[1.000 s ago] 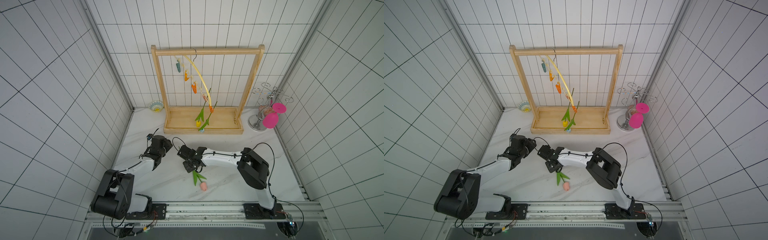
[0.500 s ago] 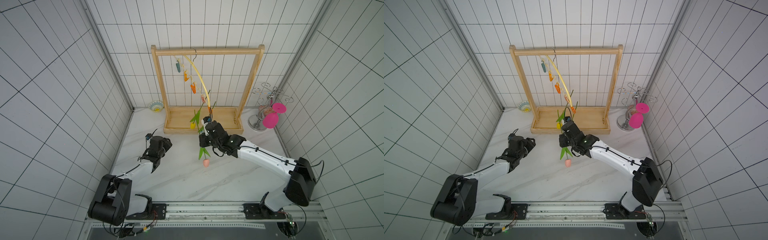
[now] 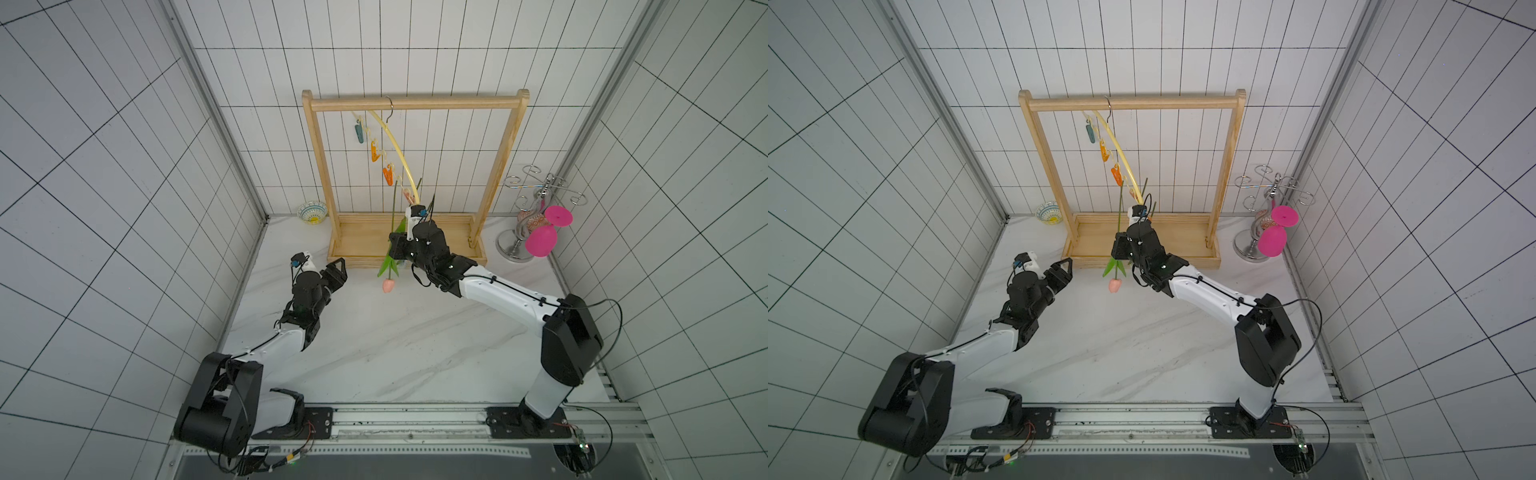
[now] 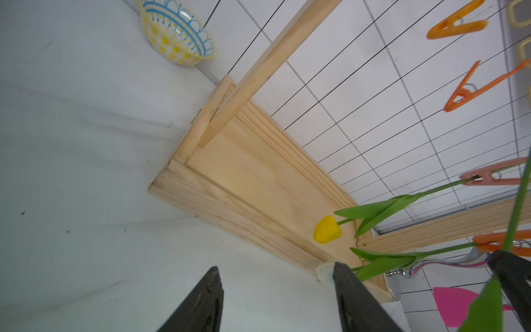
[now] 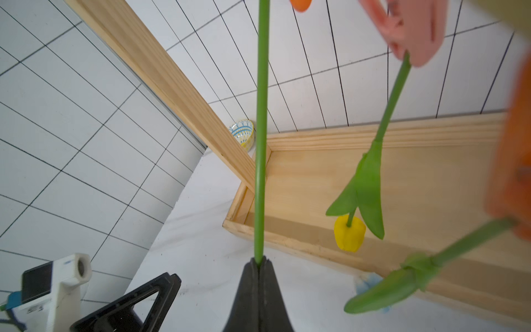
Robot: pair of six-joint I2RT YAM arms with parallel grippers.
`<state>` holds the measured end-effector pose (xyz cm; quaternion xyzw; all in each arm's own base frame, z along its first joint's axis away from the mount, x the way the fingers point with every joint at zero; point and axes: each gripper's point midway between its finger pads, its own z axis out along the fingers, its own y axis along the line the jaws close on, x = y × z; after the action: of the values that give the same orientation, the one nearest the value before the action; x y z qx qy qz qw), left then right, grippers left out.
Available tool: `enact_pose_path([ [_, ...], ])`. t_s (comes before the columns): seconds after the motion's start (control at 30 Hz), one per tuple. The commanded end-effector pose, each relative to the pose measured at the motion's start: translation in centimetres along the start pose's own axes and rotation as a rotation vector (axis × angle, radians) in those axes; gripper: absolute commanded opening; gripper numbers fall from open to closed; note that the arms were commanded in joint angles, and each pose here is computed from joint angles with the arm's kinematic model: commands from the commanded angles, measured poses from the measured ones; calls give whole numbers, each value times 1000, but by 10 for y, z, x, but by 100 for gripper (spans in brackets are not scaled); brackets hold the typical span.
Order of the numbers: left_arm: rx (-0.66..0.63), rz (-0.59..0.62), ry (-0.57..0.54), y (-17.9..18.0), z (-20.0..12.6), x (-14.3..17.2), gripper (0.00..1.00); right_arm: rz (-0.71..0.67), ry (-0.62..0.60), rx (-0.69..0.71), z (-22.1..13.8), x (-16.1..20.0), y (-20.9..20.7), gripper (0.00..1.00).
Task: Dry the flowers on a clothes hanger
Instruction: Open the clamp at the hanger.
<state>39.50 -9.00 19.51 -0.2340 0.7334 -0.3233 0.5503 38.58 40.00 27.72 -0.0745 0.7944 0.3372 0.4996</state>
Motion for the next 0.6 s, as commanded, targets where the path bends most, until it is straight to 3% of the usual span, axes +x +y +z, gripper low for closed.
enact_pose_path([
  [0.0, 169, 101, -175, -65, 10, -60, 64, -50, -175, 11, 8, -51, 11, 0],
  [0.13, 410, 200, -183, -130, 26, -77, 64, -108, -167, 85, 22, -48, -13, 0],
  [0.27, 571, 237, -171, -172, 55, -85, 67, -112, -124, 59, 29, -43, -24, 0],
  [0.57, 656, 321, -128, -207, 117, -82, 65, -212, -33, 18, 34, -23, -25, 0],
])
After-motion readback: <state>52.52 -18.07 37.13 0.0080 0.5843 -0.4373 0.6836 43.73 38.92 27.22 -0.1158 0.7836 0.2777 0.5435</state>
